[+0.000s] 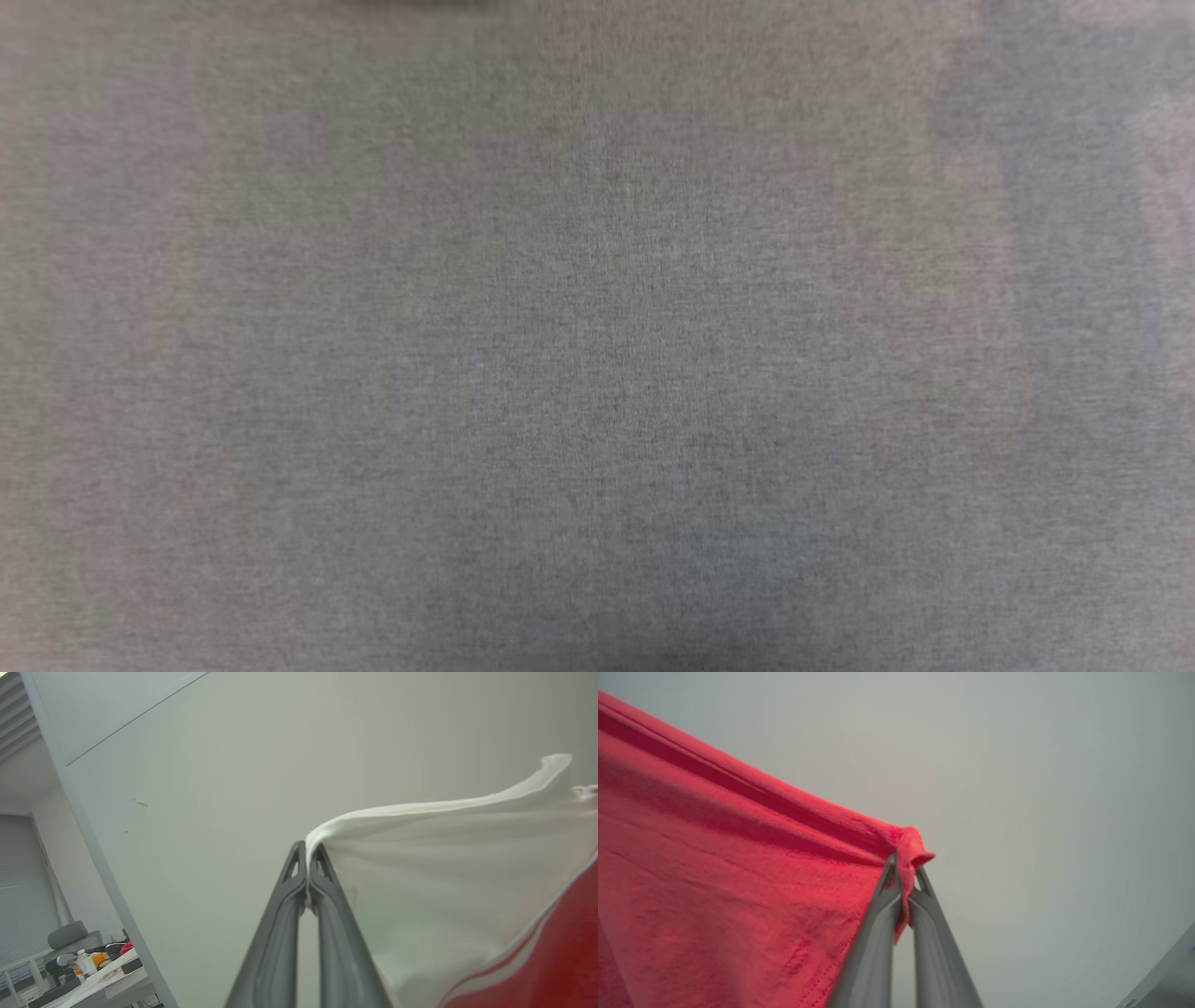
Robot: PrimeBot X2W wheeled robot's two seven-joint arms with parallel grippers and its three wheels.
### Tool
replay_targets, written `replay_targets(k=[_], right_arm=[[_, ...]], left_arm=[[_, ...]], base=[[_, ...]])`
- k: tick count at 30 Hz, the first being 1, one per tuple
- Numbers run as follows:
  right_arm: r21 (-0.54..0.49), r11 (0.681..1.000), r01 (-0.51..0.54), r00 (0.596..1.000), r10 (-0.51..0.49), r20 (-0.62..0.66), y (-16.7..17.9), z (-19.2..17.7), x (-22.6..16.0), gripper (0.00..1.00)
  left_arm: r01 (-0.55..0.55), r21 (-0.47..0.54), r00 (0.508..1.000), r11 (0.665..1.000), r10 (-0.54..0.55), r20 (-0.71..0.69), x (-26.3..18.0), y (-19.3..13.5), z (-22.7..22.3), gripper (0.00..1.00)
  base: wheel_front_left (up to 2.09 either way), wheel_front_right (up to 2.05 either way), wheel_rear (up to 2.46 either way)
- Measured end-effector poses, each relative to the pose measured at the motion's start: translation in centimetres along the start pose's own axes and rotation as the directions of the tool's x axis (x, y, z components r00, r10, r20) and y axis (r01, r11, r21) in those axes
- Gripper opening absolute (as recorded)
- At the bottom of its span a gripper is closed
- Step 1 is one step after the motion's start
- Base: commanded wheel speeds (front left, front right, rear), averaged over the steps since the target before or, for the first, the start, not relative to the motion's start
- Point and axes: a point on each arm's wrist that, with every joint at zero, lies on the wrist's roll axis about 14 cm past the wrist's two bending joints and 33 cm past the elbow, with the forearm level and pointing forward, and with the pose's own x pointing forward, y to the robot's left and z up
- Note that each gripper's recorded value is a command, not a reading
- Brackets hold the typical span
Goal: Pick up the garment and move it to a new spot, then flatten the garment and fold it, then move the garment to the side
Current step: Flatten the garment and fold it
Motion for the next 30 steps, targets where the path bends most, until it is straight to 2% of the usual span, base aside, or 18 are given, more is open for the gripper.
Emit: replay_targets(k=[8,13,16,24,30], right_arm=[[-0.021,0.998,0.051,0.998,-0.051,0.031,-0.5,-4.3,4.6,0.00],[-0.029,0.997,0.065,0.998,-0.065,0.020,-0.2,-7.8,6.1,0.00],[-0.013,0.998,0.056,0.998,-0.055,0.011,0.7,-10.1,6.5,0.00],[0.000,1.000,-0.020,0.999,0.020,-0.047,4.4,-16.0,5.8,0.00],[0.001,0.997,-0.078,0.991,0.078,-0.107,6.5,-18.5,3.2,0.00]], left_arm=[[-0.006,0.051,0.998,0.999,0.002,0.066,3.2,-1.5,-4.6,0.00],[-0.005,0.012,1.000,1.000,0.005,0.011,3.4,-3.0,-9.2,0.00],[-0.011,-0.056,1.000,0.998,0.011,0.000,3.0,-4.2,-10.9,0.00],[0.009,-0.187,0.990,0.982,-0.035,-0.134,-2.4,-8.7,-17.2,0.00],[-0.004,-0.289,0.971,0.957,-0.066,-0.231,-7.3,-11.7,-19.2,0.00]], base=[[0.00,0.00,0.00],[0.00,0.00,0.00],[0.00,0.00,0.00],[0.00,0.00,0.00],[0.00,0.00,0.00]])
